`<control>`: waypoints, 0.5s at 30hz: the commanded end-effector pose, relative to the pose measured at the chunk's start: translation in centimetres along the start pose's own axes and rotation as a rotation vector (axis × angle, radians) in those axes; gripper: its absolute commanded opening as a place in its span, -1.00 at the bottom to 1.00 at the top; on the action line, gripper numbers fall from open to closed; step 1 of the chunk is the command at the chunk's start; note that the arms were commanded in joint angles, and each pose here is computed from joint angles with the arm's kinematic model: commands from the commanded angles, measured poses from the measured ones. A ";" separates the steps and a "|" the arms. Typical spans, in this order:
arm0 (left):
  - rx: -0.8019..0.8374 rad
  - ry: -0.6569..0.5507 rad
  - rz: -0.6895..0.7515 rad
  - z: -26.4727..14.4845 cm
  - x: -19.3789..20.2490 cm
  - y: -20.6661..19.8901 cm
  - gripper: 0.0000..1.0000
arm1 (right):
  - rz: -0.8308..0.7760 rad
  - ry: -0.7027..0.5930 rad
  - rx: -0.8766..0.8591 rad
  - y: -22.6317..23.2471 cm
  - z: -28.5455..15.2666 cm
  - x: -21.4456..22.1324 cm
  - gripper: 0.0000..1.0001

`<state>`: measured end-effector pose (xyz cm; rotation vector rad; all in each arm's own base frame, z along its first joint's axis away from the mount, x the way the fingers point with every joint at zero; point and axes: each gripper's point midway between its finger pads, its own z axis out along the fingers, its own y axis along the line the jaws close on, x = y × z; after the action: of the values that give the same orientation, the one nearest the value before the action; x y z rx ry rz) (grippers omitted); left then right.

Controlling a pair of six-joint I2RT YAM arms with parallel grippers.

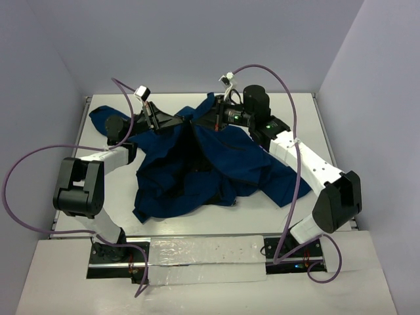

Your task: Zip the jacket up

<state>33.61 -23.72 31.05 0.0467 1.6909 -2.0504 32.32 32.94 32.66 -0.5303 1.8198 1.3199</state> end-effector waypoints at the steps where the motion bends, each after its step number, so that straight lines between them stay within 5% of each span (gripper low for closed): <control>1: 0.110 0.004 0.178 0.0 1.0 -3.8 -1.00 | -0.047 -0.052 -0.038 1.3 0.4 -1.7 -1.00; 15: 0.113 0.010 0.182 0.0 1.3 -4.1 -1.00 | -0.031 -0.033 -0.052 1.1 1.4 -1.2 -1.00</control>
<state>33.13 -23.69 30.79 0.0358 1.6957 -2.0517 32.54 33.64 31.56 -0.5237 1.8501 1.3359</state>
